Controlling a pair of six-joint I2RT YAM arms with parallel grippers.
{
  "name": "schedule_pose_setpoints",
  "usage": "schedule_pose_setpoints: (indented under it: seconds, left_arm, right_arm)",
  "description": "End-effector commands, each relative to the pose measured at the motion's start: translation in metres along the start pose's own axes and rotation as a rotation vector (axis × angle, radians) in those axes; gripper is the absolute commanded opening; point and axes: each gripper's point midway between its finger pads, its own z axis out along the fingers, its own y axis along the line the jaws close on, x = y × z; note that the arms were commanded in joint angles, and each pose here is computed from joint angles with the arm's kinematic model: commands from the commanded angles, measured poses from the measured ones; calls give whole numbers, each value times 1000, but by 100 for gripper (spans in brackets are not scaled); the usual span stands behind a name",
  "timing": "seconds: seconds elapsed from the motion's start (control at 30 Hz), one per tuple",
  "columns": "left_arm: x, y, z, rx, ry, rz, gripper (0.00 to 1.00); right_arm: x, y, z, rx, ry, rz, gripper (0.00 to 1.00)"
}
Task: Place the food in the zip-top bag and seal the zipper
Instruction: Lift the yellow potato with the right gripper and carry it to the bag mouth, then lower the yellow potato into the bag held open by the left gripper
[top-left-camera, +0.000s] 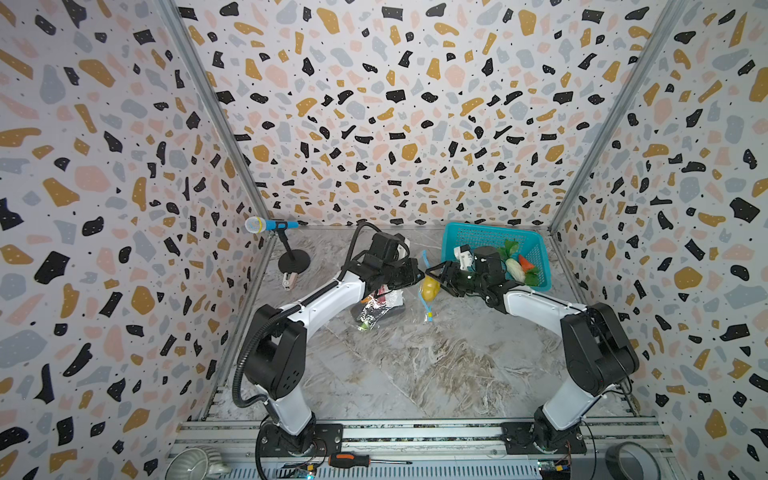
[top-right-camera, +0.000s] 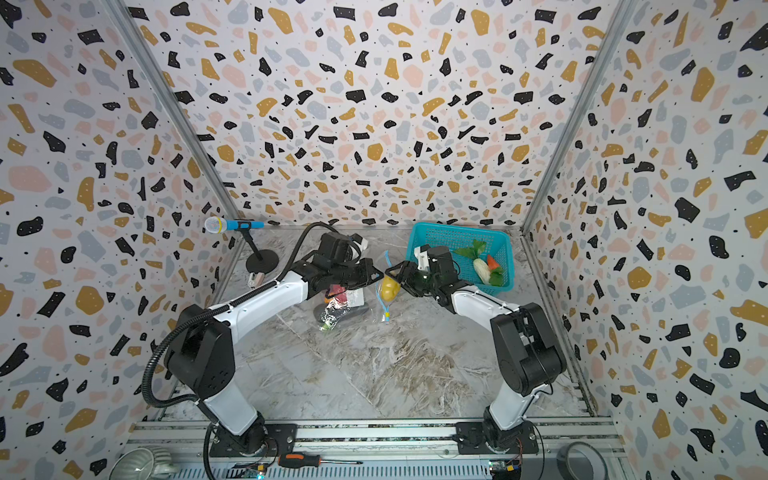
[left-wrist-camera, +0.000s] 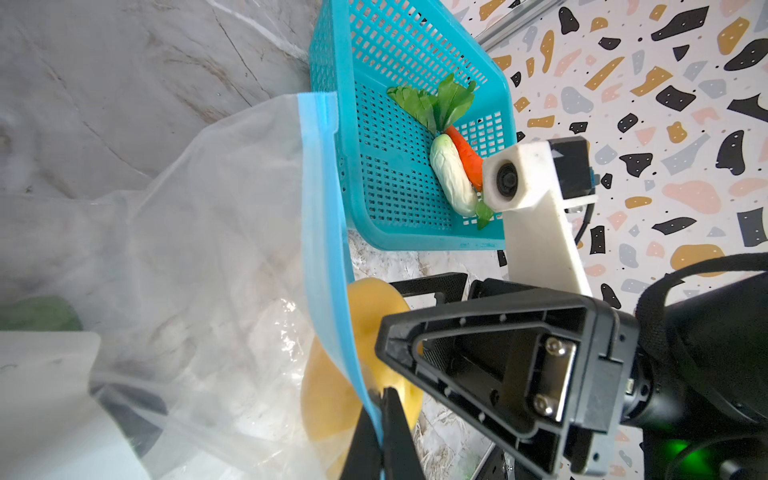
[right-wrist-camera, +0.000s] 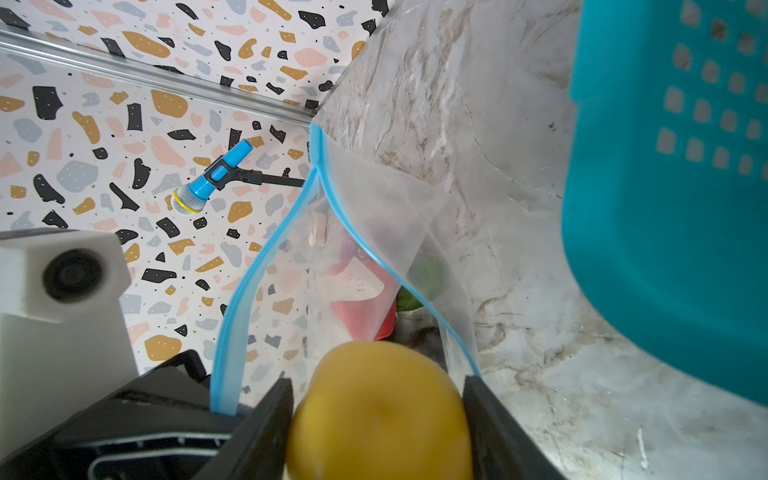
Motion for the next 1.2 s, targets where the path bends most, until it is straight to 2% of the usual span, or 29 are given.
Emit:
schedule_pose_setpoints:
  seconds: [0.0,0.37,1.17]
  left_arm:
    - [-8,-12,-13,30,-41,13,0]
    - [-8,-13,-16,31,-47,15,0]
    - [-7,-12,-15,33,-44,17,0]
  right_arm:
    - [0,18,-9,-24,-16,-47,55]
    - [5,17,-1,-13,6,-50,57]
    - [1,27,2,-7,4,-78,72]
